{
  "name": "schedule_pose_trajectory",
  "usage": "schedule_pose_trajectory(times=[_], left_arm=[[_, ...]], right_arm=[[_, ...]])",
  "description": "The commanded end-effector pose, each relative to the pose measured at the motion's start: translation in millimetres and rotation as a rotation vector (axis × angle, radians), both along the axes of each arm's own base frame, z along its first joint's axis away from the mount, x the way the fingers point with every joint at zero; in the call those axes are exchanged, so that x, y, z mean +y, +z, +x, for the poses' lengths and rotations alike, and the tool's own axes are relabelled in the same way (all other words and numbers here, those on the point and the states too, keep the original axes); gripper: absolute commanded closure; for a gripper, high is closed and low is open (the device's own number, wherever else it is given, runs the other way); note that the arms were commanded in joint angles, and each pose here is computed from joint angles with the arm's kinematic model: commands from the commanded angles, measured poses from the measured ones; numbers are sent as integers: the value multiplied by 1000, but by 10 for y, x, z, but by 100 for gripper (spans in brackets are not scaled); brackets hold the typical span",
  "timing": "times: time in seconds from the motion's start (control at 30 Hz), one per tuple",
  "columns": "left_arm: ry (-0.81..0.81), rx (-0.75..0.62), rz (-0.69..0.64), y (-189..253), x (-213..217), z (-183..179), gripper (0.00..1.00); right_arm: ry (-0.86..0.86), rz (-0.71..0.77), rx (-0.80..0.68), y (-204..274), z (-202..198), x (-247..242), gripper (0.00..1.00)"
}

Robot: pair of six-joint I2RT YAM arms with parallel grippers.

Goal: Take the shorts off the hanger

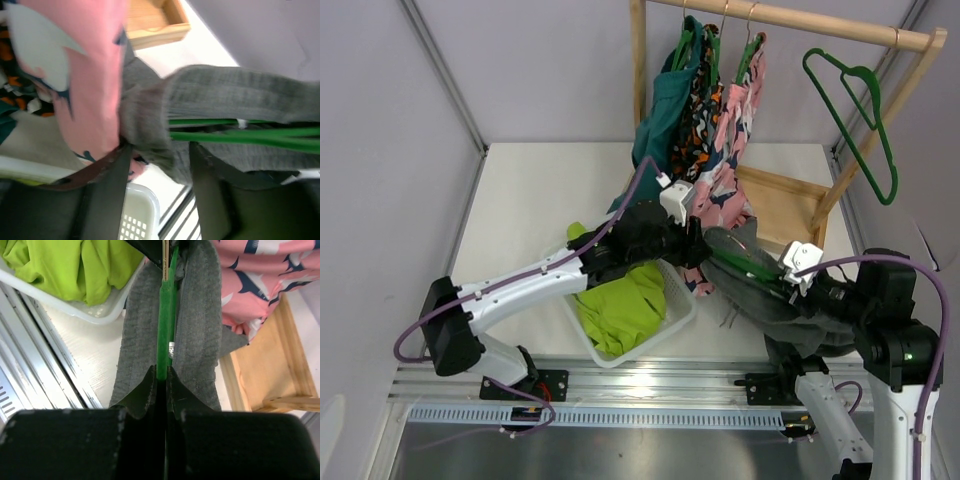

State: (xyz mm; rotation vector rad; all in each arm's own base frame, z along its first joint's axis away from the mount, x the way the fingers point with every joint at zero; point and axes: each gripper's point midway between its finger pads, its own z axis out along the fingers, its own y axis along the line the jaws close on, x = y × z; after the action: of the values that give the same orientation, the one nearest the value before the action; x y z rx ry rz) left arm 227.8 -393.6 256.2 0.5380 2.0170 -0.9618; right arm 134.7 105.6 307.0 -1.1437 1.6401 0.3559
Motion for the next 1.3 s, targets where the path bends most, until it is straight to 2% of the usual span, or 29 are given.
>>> schedule_pose_trajectory(times=[0.0,0.1,0.13,0.17,0.37,0.47,0.87,1.27], left_arm=[[159,-56,82,52,125,311,48],[224,-71,130,17,269,414,75],[259,-79,151,-33,349,461,94],[280,-86,149,-7,410,496,100],[430,-45,133,-71,1019,833,100],[442,-19,110,-84,1186,908,100],[403,58,116,-375,1271,914,100],[539,80,123,-449,1925,1115,100]], right_arm=[[109,82,-110,431,-172,183,100],[97,78,-119,474,-204,162,100],[92,77,-124,492,-209,156,100],[78,80,-120,497,-208,144,100],[57,81,-130,568,-228,121,100],[83,112,-134,666,-274,173,100],[116,195,-220,1136,-363,260,100],[138,151,-230,1069,-423,245,100]])
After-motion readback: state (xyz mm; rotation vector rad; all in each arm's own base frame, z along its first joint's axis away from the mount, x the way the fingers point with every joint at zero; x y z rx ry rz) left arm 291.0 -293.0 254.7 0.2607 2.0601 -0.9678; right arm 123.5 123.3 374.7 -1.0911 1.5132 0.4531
